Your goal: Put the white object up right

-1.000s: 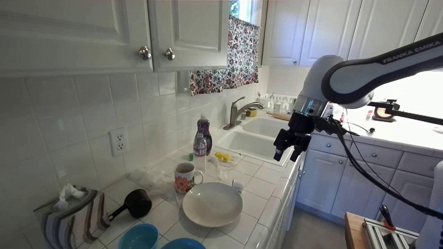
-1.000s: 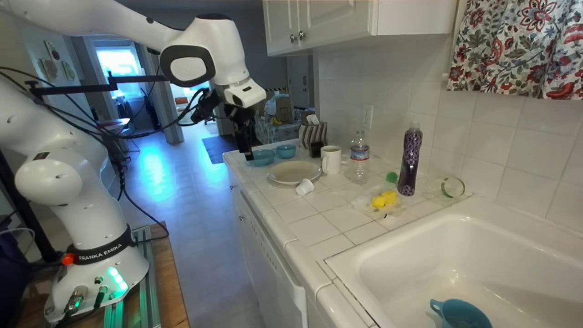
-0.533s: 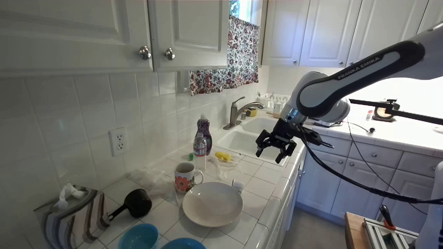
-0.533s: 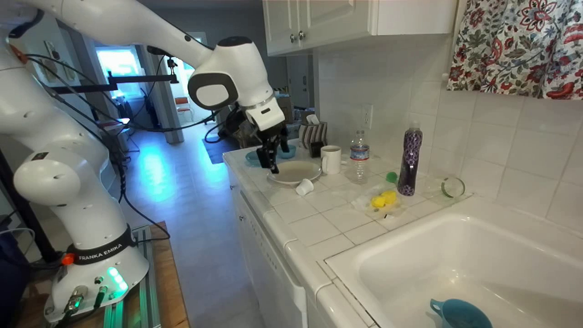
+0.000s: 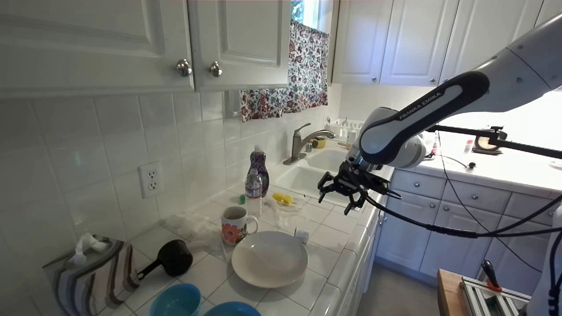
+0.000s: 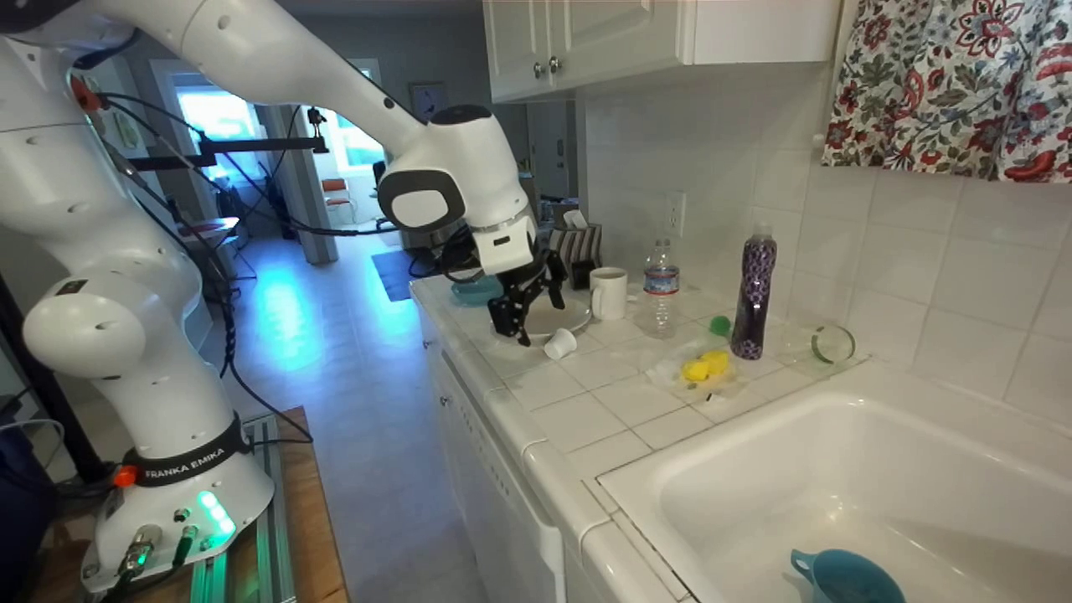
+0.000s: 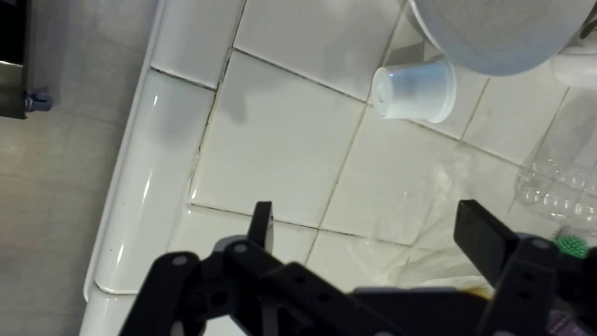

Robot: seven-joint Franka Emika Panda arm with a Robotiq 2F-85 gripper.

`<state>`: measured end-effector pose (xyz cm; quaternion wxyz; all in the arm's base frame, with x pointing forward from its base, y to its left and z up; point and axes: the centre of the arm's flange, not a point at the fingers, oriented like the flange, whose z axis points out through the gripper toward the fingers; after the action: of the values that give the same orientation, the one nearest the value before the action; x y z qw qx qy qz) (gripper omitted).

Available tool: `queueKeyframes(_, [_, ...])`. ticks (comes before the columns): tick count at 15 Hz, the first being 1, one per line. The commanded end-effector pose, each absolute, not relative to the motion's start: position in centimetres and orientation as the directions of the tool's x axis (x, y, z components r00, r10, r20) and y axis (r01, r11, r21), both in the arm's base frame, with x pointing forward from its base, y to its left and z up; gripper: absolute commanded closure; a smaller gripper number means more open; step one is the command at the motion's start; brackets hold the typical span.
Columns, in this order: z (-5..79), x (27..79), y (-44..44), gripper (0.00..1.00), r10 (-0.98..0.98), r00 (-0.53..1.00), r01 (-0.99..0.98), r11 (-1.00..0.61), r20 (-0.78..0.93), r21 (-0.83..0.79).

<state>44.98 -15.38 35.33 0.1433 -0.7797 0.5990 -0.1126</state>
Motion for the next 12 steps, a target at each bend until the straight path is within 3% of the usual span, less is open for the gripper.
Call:
queueKeyframes(1, [35.6,45.2,-16.0,0.0,-0.946,0.323,-0.909,-0.303,-0.025,-0.285])
queueKeyframes(8, [36.4,44.2,-16.3,0.0,-0.826,0.547,-0.836,-0.531,-0.135,-0.134])
queueKeyframes(12, [37.8,44.1,-17.1,0.0,-0.751,0.66,-0.751,-0.66,0.017,-0.032])
